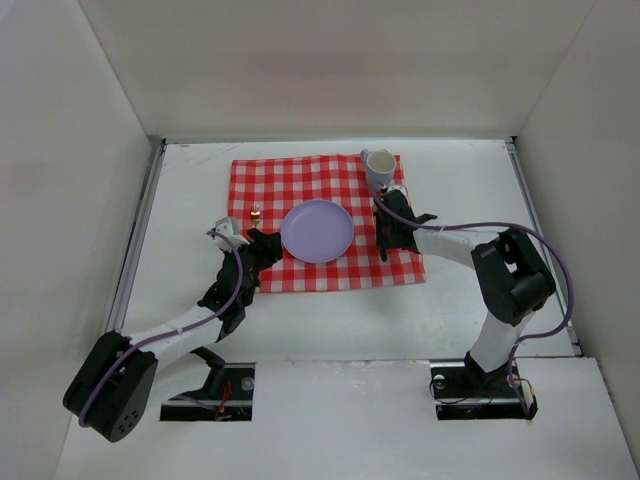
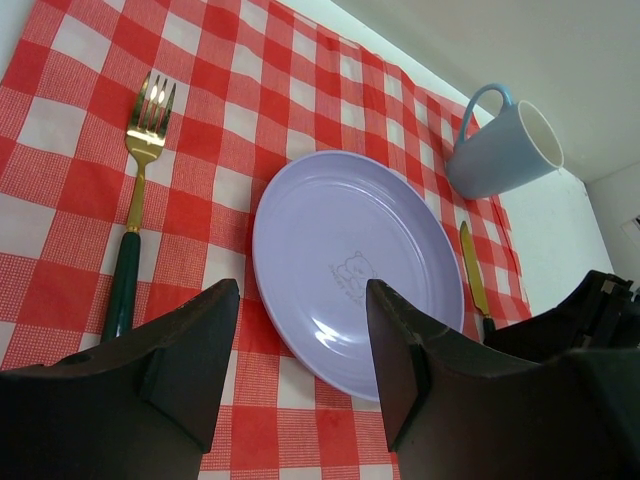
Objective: Set the dinner table for one person
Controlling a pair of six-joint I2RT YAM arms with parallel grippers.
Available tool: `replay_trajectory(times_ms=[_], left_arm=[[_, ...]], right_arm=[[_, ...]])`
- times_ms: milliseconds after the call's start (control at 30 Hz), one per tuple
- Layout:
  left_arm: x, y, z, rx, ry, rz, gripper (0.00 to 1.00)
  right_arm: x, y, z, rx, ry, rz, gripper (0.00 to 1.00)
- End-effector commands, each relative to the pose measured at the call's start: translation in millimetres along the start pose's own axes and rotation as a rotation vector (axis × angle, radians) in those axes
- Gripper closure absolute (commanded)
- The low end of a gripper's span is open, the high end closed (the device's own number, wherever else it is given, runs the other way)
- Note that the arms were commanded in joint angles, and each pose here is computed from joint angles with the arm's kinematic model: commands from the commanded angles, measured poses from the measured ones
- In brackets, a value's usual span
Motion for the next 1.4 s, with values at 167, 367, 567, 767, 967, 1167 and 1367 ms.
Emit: replay_trajectory(times_ms=[167,367,567,767,967,1167,1367], left_arm=[[-9,3,-9,-0.059,-0.015,0.036,0.49],[-9,3,-10,-0.061,-0.014,0.036,0.49],[-7,7,-12,-0.061,-0.019,0.0,0.49],[8,7,-25,-0.091,-0.025,-0.19,0.5],[25,-4,-44,-0.139,-0.032,-0.39,0.56],[62,-24,-66,-0.172,-0.085,-0.659,0.55],[92,-35,-76,-0.159,-0.193,-0.775,0.5]], right_arm=[[0,1,-17,-0.083,0.051,0.017,0.73],[-2,-20,-26,-0.144,0.064,0.015,0.53],[-10,-68,-51,-0.313,0.134,0.011,0.41],[-34,-96,-56,-0.554,0.368,0.034,0.49],[-51,-107,-31,-0.682,0.579,0.009,0.87],[-82,-100,1,-0.704,0.736,0.102,0.78],[-98,-85,14,-0.691,0.81,0.116,0.48]])
Point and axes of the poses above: each gripper's point midway between its finger pads, its own y axis out along the fingers, its own x axis along the line the jaws close on, z = x × y, the point moved 10 cm from there along -y, back along the fingers, and after that the axes turned 5 degrees about -y, right-handed, at the moved point
